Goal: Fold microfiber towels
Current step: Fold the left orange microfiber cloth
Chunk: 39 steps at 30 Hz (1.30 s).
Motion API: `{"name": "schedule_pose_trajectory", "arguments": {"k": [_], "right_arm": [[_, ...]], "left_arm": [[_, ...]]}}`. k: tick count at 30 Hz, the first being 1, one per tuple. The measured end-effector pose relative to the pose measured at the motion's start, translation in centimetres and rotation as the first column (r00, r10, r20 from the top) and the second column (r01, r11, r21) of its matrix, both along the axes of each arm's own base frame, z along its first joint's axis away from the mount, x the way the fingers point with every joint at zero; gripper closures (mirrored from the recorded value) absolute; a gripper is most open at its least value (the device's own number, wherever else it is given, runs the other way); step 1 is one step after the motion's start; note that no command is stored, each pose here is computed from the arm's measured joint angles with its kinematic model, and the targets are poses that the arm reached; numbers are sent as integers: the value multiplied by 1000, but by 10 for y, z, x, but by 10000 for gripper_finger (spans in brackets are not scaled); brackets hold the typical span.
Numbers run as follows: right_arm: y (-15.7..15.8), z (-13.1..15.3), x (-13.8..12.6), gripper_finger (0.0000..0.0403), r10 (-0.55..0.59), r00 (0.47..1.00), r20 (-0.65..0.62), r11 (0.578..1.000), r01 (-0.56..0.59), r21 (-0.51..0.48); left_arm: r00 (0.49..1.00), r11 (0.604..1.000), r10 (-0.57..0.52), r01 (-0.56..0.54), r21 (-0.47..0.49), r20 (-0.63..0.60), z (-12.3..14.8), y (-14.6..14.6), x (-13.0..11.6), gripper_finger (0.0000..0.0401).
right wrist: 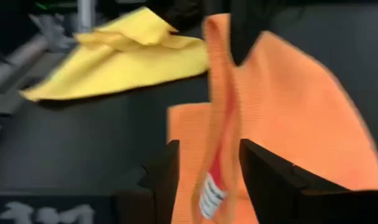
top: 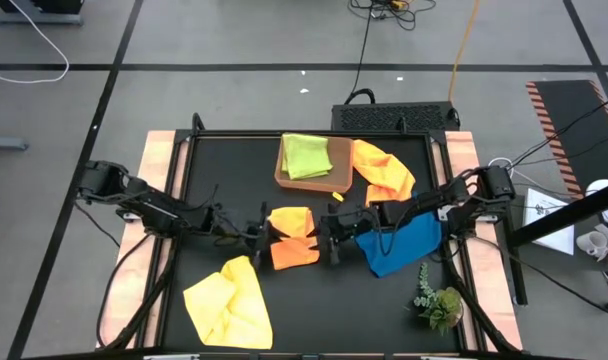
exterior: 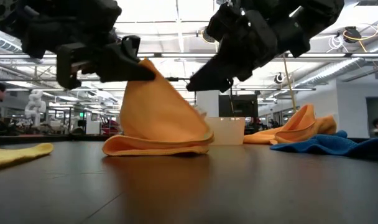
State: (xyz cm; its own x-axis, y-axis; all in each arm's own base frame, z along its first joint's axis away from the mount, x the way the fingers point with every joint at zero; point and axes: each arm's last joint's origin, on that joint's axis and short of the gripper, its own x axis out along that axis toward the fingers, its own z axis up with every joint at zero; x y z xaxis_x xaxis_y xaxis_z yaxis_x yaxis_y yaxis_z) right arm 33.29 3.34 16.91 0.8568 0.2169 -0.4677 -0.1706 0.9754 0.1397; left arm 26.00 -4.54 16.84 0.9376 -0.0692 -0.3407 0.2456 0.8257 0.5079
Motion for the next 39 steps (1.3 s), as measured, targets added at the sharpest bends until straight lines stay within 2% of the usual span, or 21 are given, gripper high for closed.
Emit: {"name": "schedule_pose_trajectory", "arguments": {"k": [3, 9, 12, 15, 18, 21, 29, 34, 39], "right_arm": [[-4, 0, 0, 205, 16, 1000, -9, 999, -15, 39], [-11, -3, 1, 130, -36, 999, -40, 995, 39, 87], [-13, -4, 1, 112, -57, 997, -54, 995, 61, 85], [-14, -7, -1, 112, -91, 993, -82, 994, 96, 61], [-14, -8, -2, 133, -91, 991, -96, 993, 97, 59], [-15, -11, -4, 181, -98, 986, -135, 993, 106, 49], [-19, -11, -5, 383, -80, 988, -136, 997, 80, -2], [-29, 9, -11, 397, -210, 975, -72, 972, 201, -123], [-38, 41, -23, 400, -341, 938, 57, 892, 343, -295]], "left_arm": [[1000, 999, 16, -17, 27, 20, 5, 1, 4, 390], [999, 998, 37, -38, 54, 34, 10, 5, 8, 395], [999, 996, 30, -33, 81, 38, 11, 5, 8, 397], [999, 995, 25, -29, 92, 40, 11, 5, 8, 396], [998, 994, 38, -42, 96, 44, 11, 6, 8, 396], [998, 994, 41, -46, 95, 54, 12, 6, 9, 397], [995, 994, 54, -62, 92, 90, 20, 6, 7, 396], [982, 984, 133, -147, 102, 136, 33, 8, 0, 396], [969, 968, 218, -230, 101, 118, 41, 12, -9, 393]]}}
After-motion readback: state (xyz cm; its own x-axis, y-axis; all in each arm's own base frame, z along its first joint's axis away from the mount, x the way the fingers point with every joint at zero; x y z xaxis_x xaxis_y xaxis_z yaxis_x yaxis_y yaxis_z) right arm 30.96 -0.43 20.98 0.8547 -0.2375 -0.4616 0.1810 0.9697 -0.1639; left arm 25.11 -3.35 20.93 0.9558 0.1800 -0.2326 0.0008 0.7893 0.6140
